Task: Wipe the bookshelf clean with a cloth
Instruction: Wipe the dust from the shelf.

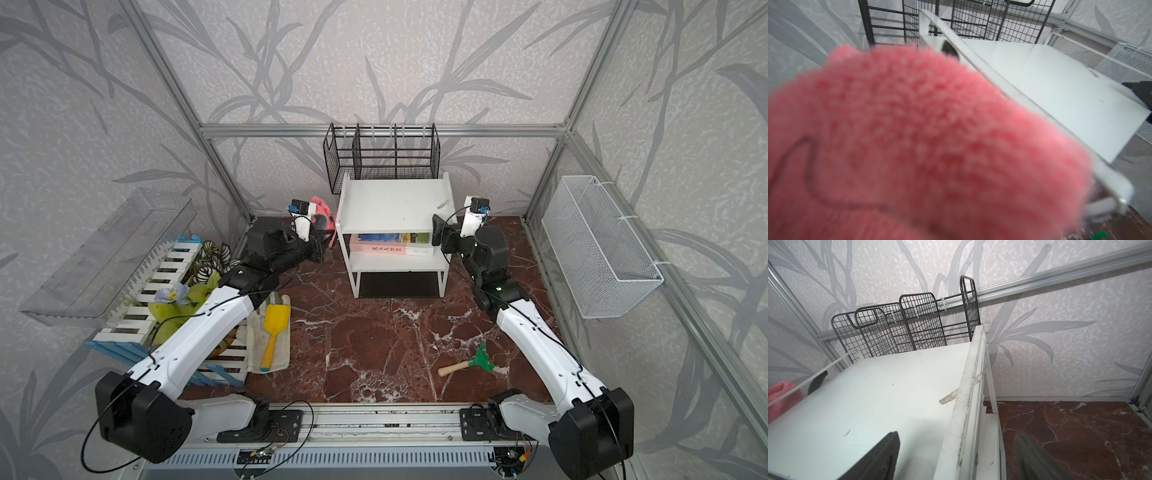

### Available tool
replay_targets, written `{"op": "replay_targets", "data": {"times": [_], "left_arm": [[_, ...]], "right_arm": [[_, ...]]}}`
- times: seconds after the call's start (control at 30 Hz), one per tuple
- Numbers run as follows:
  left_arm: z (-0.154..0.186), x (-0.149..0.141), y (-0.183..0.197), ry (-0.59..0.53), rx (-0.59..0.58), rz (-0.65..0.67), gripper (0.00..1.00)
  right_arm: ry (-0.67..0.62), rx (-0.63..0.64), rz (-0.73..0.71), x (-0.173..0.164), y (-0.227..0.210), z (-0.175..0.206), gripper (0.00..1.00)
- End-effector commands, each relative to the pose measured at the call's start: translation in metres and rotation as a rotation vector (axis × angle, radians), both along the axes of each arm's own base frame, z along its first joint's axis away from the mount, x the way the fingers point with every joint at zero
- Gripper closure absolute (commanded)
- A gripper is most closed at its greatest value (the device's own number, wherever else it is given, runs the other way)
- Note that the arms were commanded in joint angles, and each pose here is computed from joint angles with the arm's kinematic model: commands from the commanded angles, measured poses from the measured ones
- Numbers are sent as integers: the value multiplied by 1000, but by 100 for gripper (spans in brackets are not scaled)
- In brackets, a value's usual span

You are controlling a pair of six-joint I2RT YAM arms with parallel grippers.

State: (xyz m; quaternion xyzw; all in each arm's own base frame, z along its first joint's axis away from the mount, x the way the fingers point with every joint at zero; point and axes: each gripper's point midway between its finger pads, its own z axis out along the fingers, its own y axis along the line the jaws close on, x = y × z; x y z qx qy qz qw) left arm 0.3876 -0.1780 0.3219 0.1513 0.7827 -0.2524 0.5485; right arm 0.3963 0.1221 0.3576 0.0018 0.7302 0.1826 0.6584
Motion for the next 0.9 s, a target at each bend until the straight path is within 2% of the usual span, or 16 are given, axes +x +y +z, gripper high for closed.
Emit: {"op": "replay_targets", "data": {"times": [0.0, 0.13, 0.23, 0.4, 0.5, 0.63, 0.77, 0.87], "left_arm": [[53, -6, -26, -159, -67, -159, 100], [59, 16, -35, -190, -8, -198, 100], [43, 43, -45, -148, 31, -221, 100], [40, 74, -43, -205, 136, -238, 100], [55, 78, -43, -296, 182, -318, 100], [60, 83, -51, -392, 331, -449, 100], [65, 88, -46, -357, 375, -437, 100], [63, 57, -46, -334, 366, -499, 100]], "right_arm": [[105, -67, -45, 1, -10, -32, 10], [105, -51, -47, 1, -10, -31, 10], [104, -44, -52, 1, -11, -30, 10], [119, -55, -38, 5, -7, -37, 10], [136, -72, -39, 9, -6, -43, 10], [137, -73, -31, 11, -4, -42, 10], [130, -67, -32, 9, -5, -40, 10], [121, -63, -36, 7, -6, -39, 10]]}}
